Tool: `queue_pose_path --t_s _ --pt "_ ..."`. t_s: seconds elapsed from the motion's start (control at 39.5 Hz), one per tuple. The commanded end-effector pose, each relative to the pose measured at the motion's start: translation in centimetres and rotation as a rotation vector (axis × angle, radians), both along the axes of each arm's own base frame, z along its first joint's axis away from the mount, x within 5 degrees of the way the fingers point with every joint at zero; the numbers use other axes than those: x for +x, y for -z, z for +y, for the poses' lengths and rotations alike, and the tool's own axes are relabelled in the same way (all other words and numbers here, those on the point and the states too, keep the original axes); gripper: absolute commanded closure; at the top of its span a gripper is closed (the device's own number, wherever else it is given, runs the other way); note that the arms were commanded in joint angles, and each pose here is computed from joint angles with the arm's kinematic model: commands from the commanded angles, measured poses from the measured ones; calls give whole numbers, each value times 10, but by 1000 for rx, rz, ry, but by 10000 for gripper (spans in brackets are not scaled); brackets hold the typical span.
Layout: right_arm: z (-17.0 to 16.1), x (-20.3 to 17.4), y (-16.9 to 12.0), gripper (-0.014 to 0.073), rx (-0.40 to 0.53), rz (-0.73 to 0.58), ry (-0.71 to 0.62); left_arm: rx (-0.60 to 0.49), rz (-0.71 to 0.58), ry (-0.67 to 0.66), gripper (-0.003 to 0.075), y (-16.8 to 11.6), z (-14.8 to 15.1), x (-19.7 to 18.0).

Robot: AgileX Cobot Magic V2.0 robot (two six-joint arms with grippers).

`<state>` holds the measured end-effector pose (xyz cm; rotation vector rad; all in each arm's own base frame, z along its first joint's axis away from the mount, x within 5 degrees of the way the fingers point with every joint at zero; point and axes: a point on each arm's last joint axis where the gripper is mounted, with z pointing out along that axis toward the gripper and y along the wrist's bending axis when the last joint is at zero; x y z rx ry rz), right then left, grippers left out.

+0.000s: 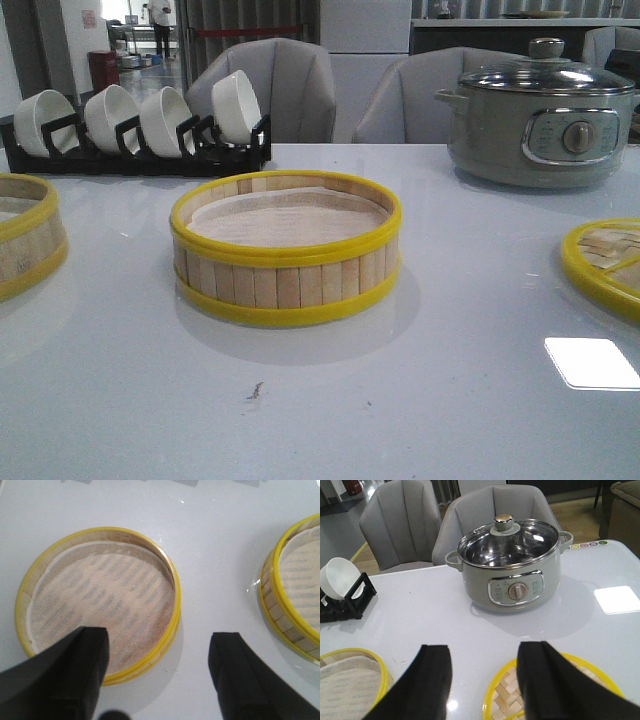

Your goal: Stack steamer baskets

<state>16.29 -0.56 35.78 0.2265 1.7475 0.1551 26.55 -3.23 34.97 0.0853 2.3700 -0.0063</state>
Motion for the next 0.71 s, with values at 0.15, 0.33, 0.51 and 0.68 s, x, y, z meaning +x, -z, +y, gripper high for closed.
queue_pose_path --t_s 0.15,0.33,0.51,0.68 --pt "0 0 -17 172 -8 -83 4 -7 -28 19 233 28 -12 57" --pt "0 0 -17 172 -8 -81 4 25 21 25 233 50 -15 88" --pt "0 0 -17 172 -8 -80 4 26 37 27 233 64 -19 111" --pt "0 0 -17 172 -8 -80 4 4 48 26 233 84 -23 126"
